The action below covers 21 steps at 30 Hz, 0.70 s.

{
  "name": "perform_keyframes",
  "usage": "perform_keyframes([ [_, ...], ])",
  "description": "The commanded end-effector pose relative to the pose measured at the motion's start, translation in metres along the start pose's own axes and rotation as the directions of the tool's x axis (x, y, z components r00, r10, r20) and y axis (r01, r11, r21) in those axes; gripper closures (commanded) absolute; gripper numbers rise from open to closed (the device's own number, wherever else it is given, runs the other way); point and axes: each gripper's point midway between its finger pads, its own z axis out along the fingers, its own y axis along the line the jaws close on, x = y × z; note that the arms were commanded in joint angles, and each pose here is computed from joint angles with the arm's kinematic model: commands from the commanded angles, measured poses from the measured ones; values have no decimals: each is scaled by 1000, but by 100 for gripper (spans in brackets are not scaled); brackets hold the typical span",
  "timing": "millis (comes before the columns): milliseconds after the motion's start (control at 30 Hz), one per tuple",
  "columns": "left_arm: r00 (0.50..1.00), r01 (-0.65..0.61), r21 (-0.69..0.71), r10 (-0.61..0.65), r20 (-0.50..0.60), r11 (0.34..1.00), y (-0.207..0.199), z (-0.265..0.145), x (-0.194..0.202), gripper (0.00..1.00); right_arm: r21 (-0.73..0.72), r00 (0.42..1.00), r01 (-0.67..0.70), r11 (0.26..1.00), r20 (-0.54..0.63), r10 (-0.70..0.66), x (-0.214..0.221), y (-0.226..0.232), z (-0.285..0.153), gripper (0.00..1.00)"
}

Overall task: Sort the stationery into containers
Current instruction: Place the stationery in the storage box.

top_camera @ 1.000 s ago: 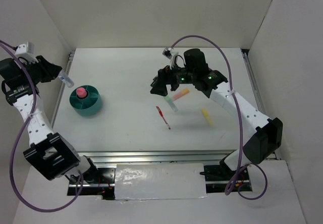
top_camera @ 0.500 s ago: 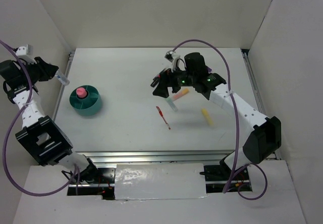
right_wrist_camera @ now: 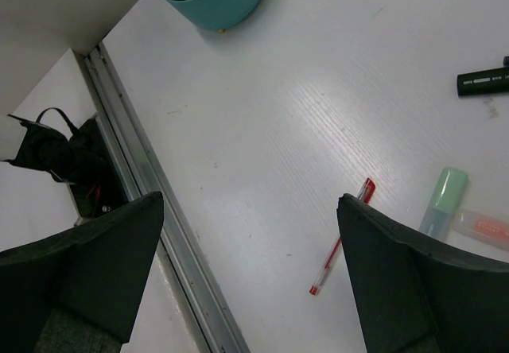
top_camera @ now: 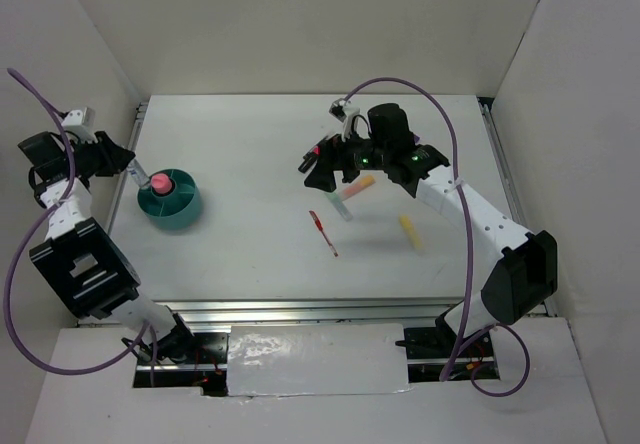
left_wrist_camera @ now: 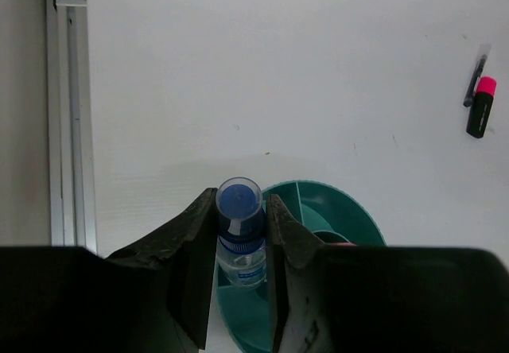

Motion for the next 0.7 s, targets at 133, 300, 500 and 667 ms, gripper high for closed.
perform_keyframes([
  [133, 998, -68, 38, 68, 0, 997, -11, 4, 8, 96, -4, 998, 29, 1000, 56, -28, -15, 3, -4, 4],
  [300, 997, -81, 42, 82, -3, 996, -13, 6, 14, 84, 0, 998, 26, 1000, 51, -26, -13, 1, -2, 4],
  [500, 993, -115, 2, 115, 34, 993, -8, 7, 11, 69, 9, 999, 25, 1000, 42, -25, -9, -3, 1, 4],
  [667, 990, -135, -15, 135, 45, 991, -9, 12, 15, 69, 10, 999, 23, 1000, 34, -23, -7, -5, 3, 4],
])
